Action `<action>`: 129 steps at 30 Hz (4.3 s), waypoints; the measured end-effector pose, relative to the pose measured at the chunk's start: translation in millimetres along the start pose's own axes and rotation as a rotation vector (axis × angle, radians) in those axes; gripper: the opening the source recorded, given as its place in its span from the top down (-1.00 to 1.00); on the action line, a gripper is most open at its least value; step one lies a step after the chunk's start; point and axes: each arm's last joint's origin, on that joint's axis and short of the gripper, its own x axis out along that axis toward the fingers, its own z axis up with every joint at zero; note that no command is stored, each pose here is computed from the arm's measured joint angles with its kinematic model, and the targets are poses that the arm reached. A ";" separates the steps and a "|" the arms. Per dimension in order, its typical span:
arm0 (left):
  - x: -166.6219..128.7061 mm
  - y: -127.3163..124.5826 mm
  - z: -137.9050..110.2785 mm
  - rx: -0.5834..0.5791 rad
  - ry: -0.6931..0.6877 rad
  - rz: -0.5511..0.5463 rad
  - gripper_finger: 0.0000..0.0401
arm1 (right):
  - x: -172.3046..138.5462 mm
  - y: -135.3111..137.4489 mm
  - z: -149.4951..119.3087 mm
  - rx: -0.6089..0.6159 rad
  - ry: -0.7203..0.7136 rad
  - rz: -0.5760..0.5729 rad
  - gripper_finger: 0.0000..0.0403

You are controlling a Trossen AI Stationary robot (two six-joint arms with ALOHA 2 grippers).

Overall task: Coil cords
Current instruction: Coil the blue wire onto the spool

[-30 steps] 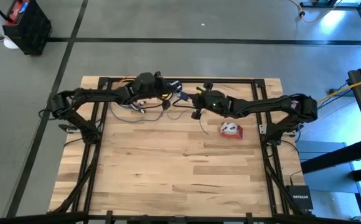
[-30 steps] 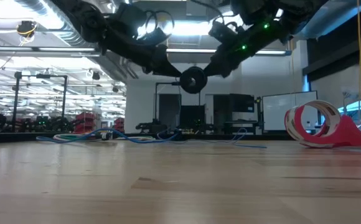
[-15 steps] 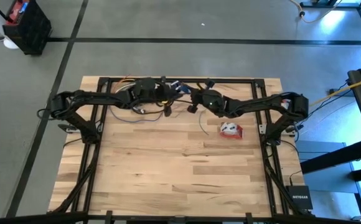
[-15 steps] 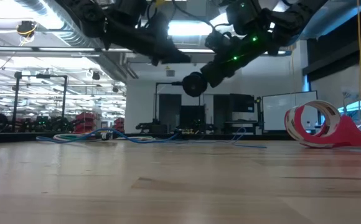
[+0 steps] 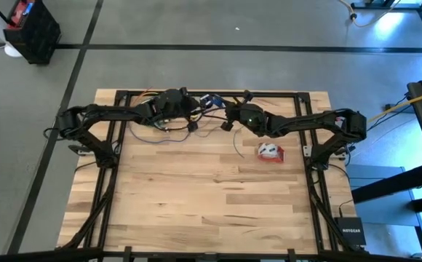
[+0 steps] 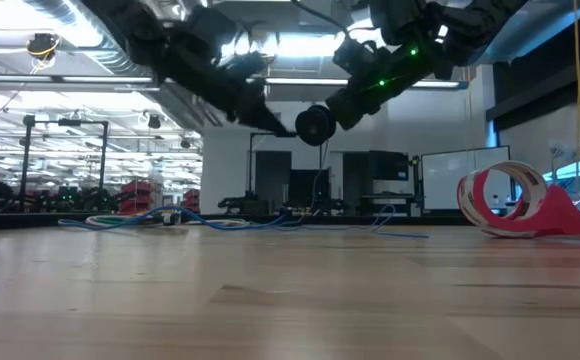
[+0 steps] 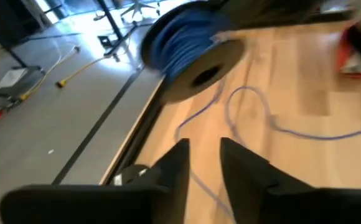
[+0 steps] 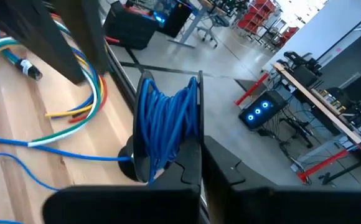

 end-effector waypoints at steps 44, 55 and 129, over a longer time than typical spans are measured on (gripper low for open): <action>121.4 28.5 -49.2 -0.066 0.133 -0.038 0.97 | -11.1 -4.3 10.0 0.068 -0.050 0.060 0.99; 69.3 64.7 -10.6 -0.069 0.165 0.063 0.98 | -16.9 7.1 8.8 0.024 -0.026 0.135 0.99; 20.7 -46.7 42.7 0.071 0.042 -0.171 1.00 | -93.6 -75.4 64.5 0.391 -0.436 0.245 1.00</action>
